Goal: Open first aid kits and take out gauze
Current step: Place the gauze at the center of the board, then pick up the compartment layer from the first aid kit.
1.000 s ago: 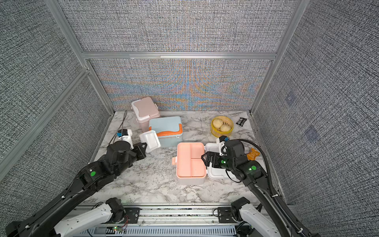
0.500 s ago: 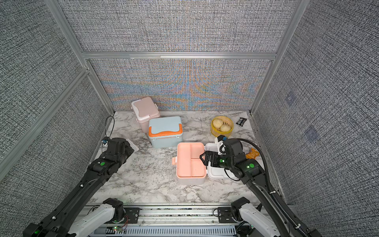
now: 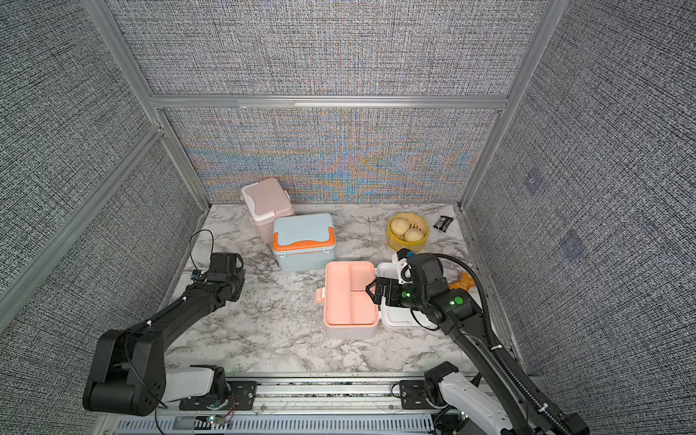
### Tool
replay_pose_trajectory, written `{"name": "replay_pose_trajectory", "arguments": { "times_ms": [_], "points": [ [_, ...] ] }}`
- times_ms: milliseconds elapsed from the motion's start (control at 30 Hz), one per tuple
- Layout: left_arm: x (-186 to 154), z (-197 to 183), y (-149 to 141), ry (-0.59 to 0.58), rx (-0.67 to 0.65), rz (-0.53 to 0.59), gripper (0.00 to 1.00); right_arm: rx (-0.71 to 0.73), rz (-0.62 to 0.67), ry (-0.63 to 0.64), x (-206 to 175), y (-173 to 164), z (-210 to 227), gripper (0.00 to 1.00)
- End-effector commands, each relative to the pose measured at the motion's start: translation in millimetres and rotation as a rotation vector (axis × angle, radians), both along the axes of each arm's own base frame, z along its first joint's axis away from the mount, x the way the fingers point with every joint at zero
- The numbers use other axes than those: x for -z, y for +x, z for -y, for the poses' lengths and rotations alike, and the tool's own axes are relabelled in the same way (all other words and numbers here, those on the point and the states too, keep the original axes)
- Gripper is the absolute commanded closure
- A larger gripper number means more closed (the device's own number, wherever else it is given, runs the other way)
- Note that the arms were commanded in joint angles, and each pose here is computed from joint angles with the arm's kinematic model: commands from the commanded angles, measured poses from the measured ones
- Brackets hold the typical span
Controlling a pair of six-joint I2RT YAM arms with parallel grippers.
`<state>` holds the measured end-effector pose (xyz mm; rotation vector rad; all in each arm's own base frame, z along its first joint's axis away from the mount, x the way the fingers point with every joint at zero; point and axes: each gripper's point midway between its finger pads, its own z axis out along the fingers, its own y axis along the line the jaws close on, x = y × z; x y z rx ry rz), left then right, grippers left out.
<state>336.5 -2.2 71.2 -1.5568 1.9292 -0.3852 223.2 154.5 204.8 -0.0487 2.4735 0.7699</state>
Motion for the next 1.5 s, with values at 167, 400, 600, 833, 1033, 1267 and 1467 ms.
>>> {"name": "replay_pose_trajectory", "arguments": {
  "times_ms": [167,400,600,833,1033,1267,1467],
  "points": [
    [12,-13,12,-0.053,-0.128,0.023,1.00,-0.019,0.014,0.008,-5,-1,-3,0.01],
    [31,-19,19,-0.102,-0.129,-0.012,1.00,-0.015,0.013,0.005,-5,-3,-1,0.01],
    [28,-7,15,-0.178,-0.075,-0.044,0.52,-0.006,0.013,-0.001,-7,-2,1,0.01],
    [-12,9,15,-0.177,0.077,0.027,0.06,0.048,0.041,-0.036,-16,-3,14,0.01],
    [-73,23,3,-0.128,0.257,0.141,0.00,0.075,0.106,0.000,-32,-7,19,0.01],
    [-160,53,-24,-0.053,0.537,0.355,0.00,0.079,0.184,0.017,-49,-13,25,0.01],
    [-205,96,-60,0.010,0.835,0.562,0.00,0.044,0.178,0.015,-49,-19,24,0.01]
  ]
}}
